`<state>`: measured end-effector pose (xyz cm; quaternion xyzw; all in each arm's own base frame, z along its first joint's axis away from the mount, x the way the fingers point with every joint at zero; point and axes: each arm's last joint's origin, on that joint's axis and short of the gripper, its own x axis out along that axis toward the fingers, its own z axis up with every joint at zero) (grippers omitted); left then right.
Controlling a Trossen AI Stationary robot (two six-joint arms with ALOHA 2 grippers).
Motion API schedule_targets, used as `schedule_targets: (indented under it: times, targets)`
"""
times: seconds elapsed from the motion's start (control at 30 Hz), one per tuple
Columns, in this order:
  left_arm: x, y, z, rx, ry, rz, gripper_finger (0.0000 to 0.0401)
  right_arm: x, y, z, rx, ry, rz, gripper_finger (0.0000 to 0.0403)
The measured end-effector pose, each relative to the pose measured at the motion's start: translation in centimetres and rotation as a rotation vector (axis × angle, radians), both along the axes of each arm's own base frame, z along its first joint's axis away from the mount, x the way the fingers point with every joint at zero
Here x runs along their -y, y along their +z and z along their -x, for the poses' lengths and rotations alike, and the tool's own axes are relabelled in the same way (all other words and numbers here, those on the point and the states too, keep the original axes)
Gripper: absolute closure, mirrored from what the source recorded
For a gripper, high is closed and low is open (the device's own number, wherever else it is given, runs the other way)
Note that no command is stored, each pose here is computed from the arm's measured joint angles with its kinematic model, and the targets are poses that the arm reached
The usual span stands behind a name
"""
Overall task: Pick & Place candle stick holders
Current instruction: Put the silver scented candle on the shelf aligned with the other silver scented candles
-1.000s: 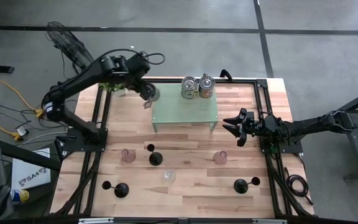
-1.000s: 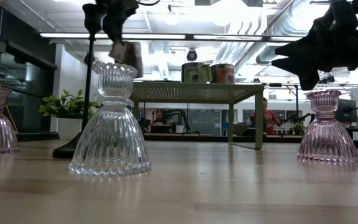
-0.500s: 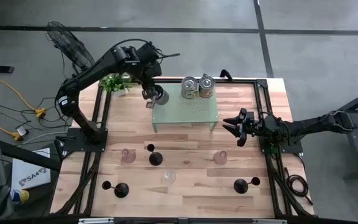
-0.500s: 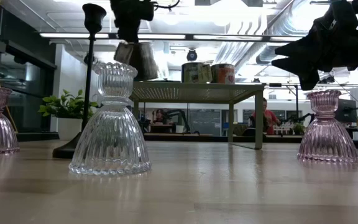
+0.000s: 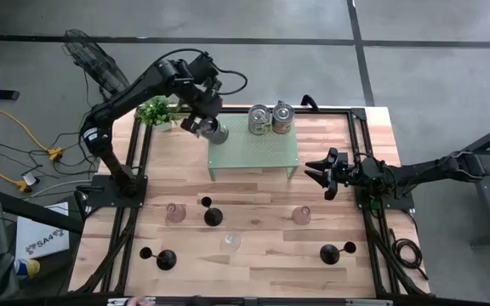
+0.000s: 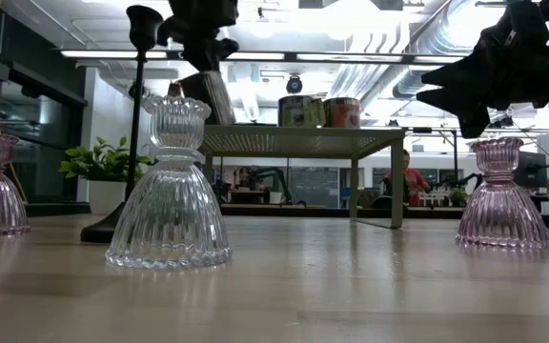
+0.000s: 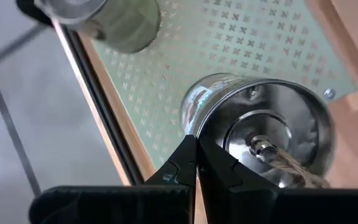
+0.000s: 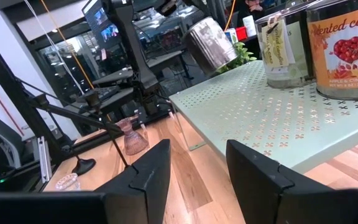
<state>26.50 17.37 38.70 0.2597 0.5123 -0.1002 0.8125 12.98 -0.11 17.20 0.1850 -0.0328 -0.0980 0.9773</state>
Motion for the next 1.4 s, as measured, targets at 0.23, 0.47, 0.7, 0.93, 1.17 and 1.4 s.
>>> schedule_targets:
  times: [0.23,0.47,0.7,0.93,1.17,1.4]
  targets:
    - [-0.8,-0.9,-1.1,-0.027,-0.132,-0.085,0.0401,0.0,0.0,0.0,0.0,0.0,0.0,0.0255]
    - [-1.5,-1.5,-2.1,-0.005,-0.194,-0.139,0.0401,0.0,0.0,0.0,-0.001,0.001,0.0,0.0255]
    - [-2.2,-2.7,-3.3,0.002,-0.222,-0.127,0.0401,0.0,0.0,0.0,-0.001,0.0,0.0,0.0255]
    - [-2.3,-2.9,-4.8,0.064,-0.245,-0.179,0.0401,0.0,0.0,0.0,-0.001,0.0,0.0,0.0255]
    - [-2.0,-3.1,-5.8,0.095,-0.294,-0.202,0.0401,0.0,0.0,0.0,-0.001,0.0,0.0,0.0255]
    - [-2.0,-3.2,-6.7,0.121,-0.336,-0.266,0.0401,0.0,0.0,0.0,0.0,0.0,0.0,0.0255]
